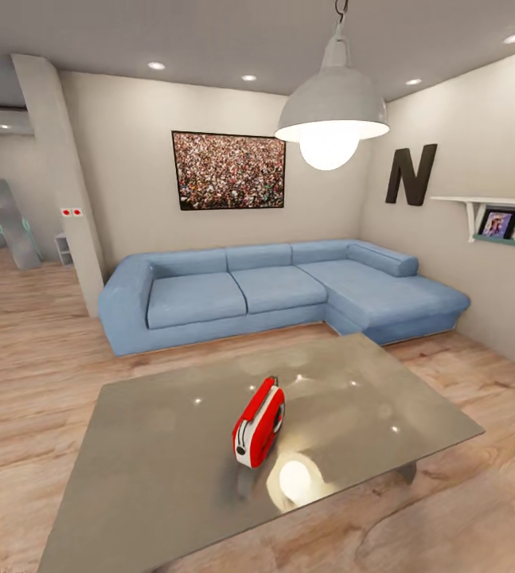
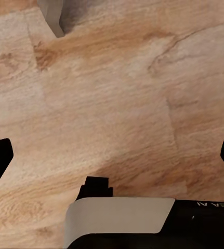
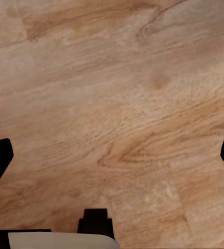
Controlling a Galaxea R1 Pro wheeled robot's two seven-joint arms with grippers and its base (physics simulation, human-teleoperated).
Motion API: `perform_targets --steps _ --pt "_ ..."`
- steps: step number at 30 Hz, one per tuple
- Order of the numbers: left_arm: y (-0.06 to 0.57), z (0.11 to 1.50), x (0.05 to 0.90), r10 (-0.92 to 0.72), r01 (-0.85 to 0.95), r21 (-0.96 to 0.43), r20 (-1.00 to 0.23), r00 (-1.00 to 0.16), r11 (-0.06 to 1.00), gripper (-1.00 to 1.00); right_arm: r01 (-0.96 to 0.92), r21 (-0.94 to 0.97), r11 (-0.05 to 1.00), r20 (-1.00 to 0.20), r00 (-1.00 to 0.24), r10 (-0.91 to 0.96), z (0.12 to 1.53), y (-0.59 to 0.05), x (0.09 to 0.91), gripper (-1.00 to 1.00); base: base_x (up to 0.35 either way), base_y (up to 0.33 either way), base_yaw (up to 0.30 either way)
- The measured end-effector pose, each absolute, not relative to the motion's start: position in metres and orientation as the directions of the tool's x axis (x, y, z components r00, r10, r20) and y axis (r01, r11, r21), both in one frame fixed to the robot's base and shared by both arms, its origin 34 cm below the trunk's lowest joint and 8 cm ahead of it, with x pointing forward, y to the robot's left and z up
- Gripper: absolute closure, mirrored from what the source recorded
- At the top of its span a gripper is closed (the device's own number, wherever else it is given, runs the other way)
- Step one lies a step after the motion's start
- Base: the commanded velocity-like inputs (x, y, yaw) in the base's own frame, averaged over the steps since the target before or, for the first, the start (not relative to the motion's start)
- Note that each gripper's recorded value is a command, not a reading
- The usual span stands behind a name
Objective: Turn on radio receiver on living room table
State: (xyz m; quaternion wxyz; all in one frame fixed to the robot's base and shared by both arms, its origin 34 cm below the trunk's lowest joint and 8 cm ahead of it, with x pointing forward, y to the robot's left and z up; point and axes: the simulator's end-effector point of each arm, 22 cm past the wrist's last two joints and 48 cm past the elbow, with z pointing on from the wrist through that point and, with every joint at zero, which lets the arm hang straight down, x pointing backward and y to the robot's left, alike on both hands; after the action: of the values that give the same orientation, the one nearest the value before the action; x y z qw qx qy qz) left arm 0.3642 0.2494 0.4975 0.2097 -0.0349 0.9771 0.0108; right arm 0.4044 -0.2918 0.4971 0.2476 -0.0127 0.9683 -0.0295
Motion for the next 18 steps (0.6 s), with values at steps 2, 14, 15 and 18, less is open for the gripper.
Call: perform_targets --steps 2,14,15,18 --pt "0.2562 0.4972 0.3632 -0.081 -0.097 0.017 -0.410 -0.909 0.995 -1.00 -0.010 -0.064 0.998 -0.479 -0.877 -0.039 0.4971 -0.2919 0.4044 -1.00 0.294 -0.163 0.285" --pt "0.2599 0.4973 0.3632 -0.091 -0.109 0.020 -0.410 -0.907 0.994 -1.00 -0.011 -0.064 0.998 -0.479 -0.877 -0.040 0.4970 -0.2917 0.4044 -1.00 0.313 0.008 0.282" --pt "0.2599 0.4973 0.3632 -0.091 -0.109 0.020 -0.410 -0.907 0.994 -1.00 -0.011 -0.063 0.998 -0.478 -0.877 -0.040 0.4970 -0.2916 0.4042 -1.00 0.291 0.182 0.270" --pt "0.2599 0.4972 0.3627 -0.091 -0.109 0.020 -0.409 -0.908 0.994 -1.00 -0.013 -0.063 0.998 -0.479 -0.877 -0.042 0.4970 -0.2910 0.4044 -1.00 0.280 0.204 0.267"
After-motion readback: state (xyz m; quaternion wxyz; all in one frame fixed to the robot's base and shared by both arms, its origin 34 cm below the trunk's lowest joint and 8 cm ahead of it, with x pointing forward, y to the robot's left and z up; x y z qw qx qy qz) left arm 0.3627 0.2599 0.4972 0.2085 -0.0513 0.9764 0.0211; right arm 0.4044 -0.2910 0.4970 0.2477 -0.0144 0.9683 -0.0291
